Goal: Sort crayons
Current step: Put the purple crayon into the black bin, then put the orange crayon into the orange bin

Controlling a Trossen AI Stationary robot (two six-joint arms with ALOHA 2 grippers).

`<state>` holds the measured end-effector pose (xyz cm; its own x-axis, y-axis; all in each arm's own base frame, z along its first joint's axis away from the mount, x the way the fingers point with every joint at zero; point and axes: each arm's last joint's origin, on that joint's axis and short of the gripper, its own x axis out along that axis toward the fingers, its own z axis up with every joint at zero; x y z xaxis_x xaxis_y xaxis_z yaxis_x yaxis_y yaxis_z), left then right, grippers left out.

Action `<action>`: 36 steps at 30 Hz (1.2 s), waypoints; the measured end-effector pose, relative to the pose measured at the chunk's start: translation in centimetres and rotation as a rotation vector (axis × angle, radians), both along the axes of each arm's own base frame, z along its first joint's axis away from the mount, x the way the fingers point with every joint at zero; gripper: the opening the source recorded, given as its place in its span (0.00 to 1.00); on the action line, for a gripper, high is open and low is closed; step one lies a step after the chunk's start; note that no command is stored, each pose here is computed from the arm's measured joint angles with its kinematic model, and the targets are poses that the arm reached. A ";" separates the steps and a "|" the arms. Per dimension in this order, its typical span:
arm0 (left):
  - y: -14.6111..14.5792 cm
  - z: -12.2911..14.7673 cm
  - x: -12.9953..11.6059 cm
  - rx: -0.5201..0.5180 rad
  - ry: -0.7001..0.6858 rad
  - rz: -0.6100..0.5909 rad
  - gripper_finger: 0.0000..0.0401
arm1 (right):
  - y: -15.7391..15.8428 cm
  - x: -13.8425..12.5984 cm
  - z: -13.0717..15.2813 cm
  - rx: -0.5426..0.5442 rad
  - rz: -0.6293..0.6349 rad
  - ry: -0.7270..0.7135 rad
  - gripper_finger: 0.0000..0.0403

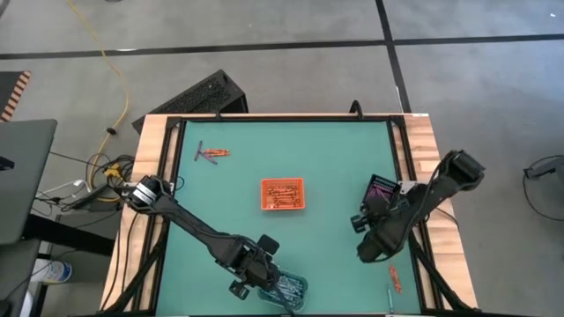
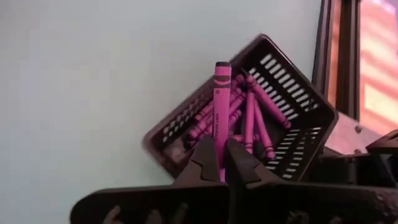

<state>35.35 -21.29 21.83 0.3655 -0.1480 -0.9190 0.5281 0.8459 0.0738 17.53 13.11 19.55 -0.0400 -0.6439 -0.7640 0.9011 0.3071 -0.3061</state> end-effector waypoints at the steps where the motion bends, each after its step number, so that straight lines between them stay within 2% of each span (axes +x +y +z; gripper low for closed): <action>1: 0.0 0.0 0.0 0.000 0.000 0.000 0.35 | -0.5 -0.3 -0.1 0.009 -0.017 -0.015 0.00; 7: 0.0 0.0 0.0 -0.002 0.001 0.000 0.35 | -2.7 -1.4 -1.2 0.067 -0.111 -0.055 0.00; 14: 0.0 0.0 -0.1 -0.001 0.015 0.011 0.35 | -3.8 -1.8 -2.2 0.072 -0.166 -0.020 0.03; 25: 0.0 -0.1 -0.2 0.002 0.020 0.009 0.35 | -3.9 -2.1 -2.4 0.072 -0.192 0.003 0.20; 36: 0.0 -0.1 -0.2 0.019 0.009 0.009 0.35 | -3.2 -2.5 -2.3 0.071 -0.143 0.004 0.33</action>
